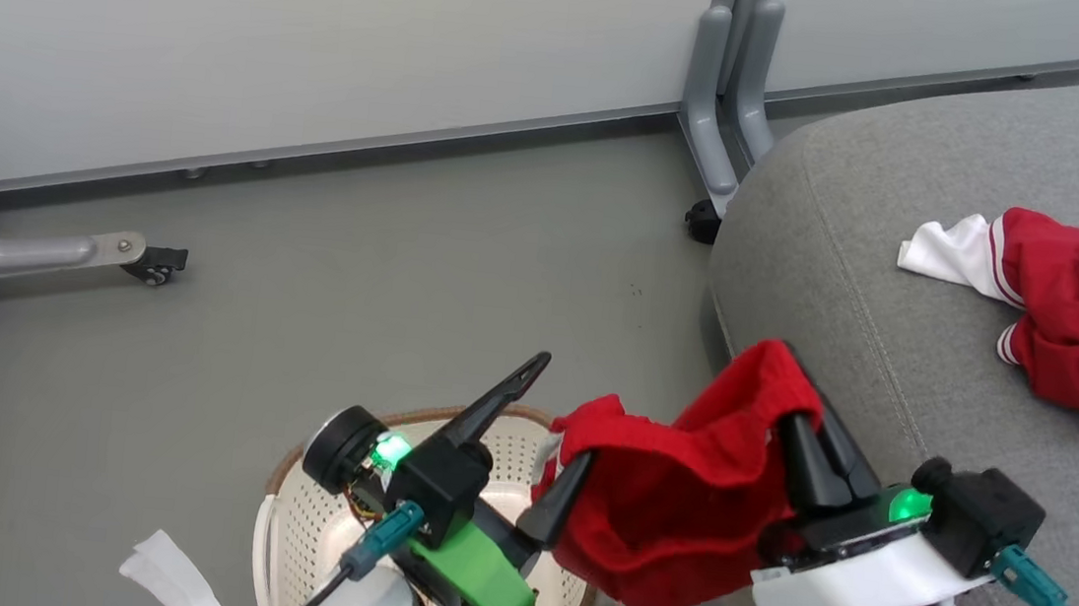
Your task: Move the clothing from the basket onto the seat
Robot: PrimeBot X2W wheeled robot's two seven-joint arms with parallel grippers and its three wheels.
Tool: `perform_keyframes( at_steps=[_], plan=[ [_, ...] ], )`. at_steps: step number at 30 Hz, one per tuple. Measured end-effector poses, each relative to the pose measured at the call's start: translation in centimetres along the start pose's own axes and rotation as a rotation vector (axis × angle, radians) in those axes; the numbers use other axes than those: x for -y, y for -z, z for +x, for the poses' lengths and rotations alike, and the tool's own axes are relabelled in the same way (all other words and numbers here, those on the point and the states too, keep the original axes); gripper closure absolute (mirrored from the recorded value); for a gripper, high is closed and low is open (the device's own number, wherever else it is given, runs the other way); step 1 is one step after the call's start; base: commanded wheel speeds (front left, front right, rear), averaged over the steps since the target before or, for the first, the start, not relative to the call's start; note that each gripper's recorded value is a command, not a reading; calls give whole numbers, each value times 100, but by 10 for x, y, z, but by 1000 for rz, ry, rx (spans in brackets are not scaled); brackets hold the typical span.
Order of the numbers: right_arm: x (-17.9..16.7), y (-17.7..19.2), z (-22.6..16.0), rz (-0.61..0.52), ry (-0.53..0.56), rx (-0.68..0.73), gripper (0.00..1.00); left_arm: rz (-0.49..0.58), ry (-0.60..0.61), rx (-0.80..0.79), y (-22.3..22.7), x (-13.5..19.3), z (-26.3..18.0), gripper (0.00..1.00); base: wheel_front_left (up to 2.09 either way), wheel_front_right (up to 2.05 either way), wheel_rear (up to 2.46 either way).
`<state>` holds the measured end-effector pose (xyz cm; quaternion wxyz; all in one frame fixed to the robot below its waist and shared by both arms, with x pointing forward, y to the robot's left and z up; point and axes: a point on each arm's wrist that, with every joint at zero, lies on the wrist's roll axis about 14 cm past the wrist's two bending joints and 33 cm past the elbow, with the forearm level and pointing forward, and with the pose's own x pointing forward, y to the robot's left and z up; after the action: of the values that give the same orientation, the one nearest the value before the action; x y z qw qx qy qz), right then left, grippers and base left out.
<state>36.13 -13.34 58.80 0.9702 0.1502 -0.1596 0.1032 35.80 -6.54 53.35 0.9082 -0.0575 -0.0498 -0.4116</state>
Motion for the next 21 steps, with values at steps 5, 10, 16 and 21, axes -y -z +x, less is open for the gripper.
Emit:
perform_keyframes(
  at_steps=[5,10,16,21],
  plan=[
    [30,-16,3,-7,85,49,100,-12,63,-16,10,16,2,0,0,0,0],
    [61,-36,3,-41,168,106,100,-14,176,-21,16,39,4,0,0,0,0],
    [103,-66,-7,-125,290,174,100,-20,305,-35,25,60,7,0,0,0,0],
    [130,-88,-22,-195,379,212,100,-30,393,-41,30,70,17,0,0,0,0]
  ],
)
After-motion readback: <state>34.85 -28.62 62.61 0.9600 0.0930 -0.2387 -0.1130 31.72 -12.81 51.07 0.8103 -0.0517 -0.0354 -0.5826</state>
